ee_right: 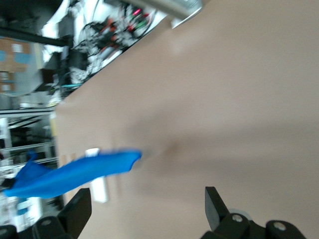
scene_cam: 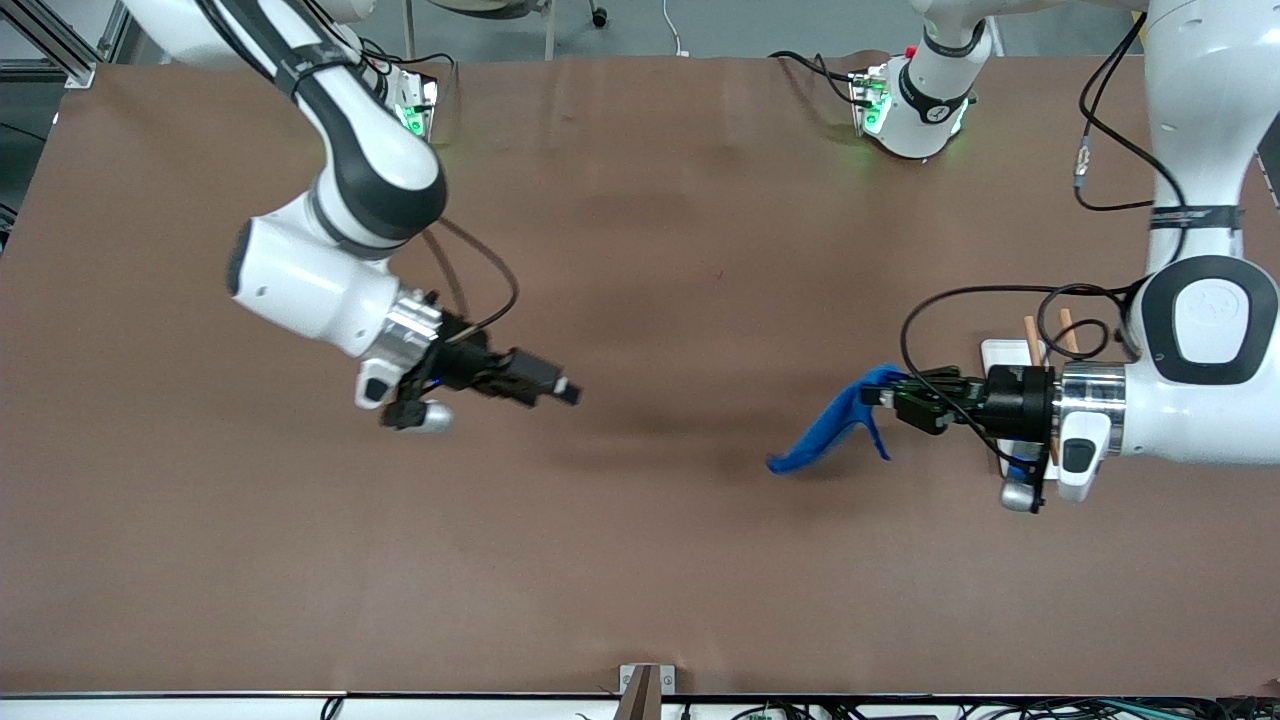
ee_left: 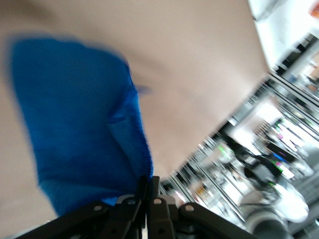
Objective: Right arm passes towel to left arm to hang
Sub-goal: 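Open the right gripper and pull the towel away with the left gripper, then carry the towel to the dowel rack while the right gripper retracts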
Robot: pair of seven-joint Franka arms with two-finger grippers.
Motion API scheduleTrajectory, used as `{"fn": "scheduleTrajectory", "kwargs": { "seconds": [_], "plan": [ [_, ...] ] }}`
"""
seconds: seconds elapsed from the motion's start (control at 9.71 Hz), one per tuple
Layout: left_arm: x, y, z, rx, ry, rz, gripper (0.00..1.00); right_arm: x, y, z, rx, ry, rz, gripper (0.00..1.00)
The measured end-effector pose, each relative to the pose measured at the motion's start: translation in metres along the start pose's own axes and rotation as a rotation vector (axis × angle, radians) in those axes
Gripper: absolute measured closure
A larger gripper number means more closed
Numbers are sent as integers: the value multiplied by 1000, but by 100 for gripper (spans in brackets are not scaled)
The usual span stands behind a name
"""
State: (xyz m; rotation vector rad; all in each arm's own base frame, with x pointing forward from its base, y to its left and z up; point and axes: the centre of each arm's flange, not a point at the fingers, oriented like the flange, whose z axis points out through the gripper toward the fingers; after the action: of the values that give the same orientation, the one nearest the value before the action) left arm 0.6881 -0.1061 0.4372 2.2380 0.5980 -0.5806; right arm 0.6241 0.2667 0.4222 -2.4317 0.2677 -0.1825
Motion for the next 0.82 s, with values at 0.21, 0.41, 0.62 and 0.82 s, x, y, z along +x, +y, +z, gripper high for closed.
{"fn": "scheduleTrajectory", "kwargs": {
  "seconds": [0.21,0.41,0.62,0.82],
  "plan": [
    [2,-20,-25,241,170,-7,98,23,51,-44,-200,-10,-54,0],
    [-3,-37,-59,385,306,-47,98,43,92,-98,-352,2,-59,0],
    [1,-72,-93,442,360,-104,98,52,116,-167,-485,35,-58,0],
    [10,-105,-111,451,356,-137,98,48,130,-242,-609,30,-32,0]
  ]
}}
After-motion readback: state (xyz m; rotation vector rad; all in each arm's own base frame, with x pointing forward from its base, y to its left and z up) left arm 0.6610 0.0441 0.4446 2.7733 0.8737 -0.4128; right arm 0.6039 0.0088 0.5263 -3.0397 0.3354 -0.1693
